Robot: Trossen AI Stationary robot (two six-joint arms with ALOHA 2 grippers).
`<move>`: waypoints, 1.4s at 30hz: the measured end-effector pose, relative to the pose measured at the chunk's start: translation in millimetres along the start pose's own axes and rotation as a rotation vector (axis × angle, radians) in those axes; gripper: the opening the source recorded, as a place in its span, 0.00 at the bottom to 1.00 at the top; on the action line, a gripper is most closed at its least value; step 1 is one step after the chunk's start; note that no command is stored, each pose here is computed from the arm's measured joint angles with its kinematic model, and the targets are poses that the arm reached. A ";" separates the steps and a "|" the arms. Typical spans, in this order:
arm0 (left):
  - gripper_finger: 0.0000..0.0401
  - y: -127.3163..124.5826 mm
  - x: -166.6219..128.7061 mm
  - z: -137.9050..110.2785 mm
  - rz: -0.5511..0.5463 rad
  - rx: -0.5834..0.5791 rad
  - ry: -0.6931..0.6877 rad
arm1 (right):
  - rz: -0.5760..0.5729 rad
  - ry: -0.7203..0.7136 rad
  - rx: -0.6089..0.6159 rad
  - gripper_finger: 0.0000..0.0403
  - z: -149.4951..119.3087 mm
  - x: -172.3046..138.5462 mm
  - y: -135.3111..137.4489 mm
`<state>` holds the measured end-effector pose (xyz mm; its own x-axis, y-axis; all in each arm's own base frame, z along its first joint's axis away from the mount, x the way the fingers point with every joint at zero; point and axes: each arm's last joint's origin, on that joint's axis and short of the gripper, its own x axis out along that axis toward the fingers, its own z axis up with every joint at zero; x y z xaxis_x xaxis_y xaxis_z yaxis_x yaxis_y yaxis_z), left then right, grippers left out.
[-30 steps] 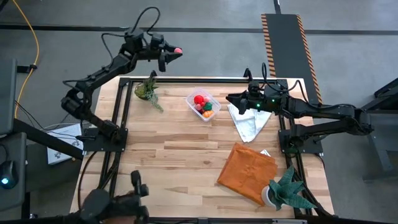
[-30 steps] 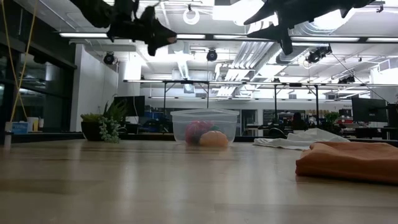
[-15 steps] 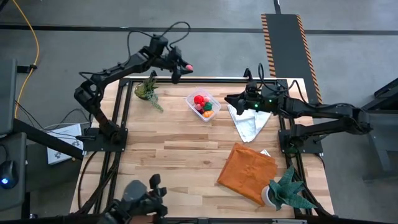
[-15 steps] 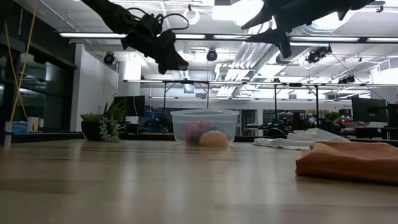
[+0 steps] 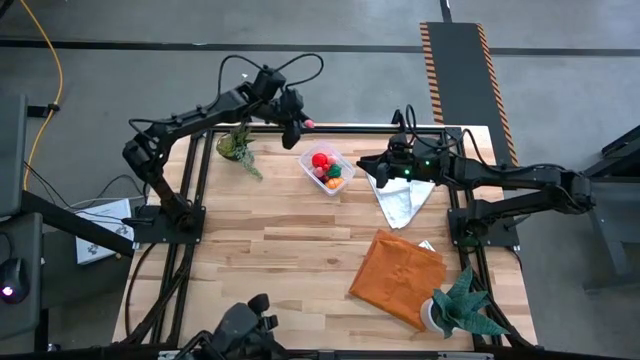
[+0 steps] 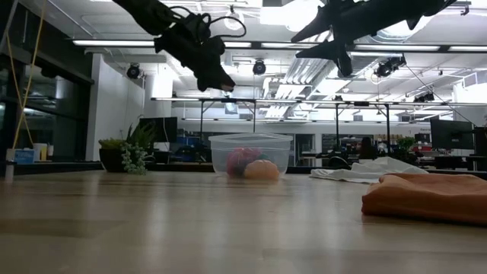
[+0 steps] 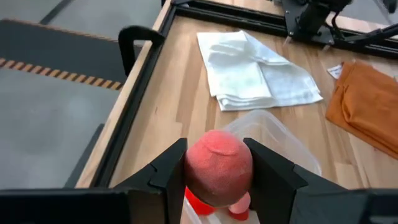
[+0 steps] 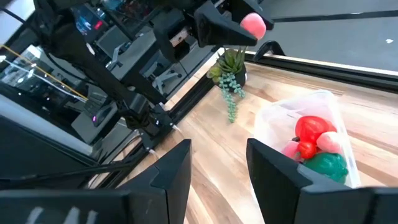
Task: Pick and placing Produce into tupperware
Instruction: Put the pink peach into the transparent bin
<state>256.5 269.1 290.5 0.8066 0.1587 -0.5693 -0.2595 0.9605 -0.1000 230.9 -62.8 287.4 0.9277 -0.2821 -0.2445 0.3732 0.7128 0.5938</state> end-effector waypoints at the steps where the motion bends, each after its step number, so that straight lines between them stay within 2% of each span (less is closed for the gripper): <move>1: 0.34 -2.5 -0.2 3.0 0.000 0.006 0.003 | 0.003 0.003 -0.008 0.36 -0.1 0.1 0.1; 8: 0.34 -4.2 -17.4 37.4 0.034 0.035 -0.034 | 0.017 0.001 -0.020 0.36 0.5 0.0 0.9; 15: 0.34 4.0 -12.4 56.7 0.009 -0.025 0.114 | 0.023 0.000 -0.033 0.36 0.8 0.0 1.3; 17: 0.34 4.1 -6.1 56.2 0.004 -0.055 0.195 | 0.033 0.000 -0.039 0.36 1.0 0.0 1.8; 21: 0.34 -0.1 4.8 57.7 0.027 -0.045 0.289 | 0.038 0.000 -0.039 0.36 1.2 -0.1 2.1; 34: 0.34 -21.2 62.6 37.2 0.024 0.019 0.484 | 0.043 -0.002 -0.047 0.36 1.5 -0.2 2.5; 42: 0.34 -29.9 83.2 28.7 0.020 0.044 0.542 | 0.050 0.003 -0.047 0.36 1.4 -0.2 2.7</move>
<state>346.6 260.2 269.6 0.4092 0.0475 -0.9112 -0.2404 0.9690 -0.0575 231.7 -61.7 290.1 0.9450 -0.2436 -0.2181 0.3260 0.7552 0.5686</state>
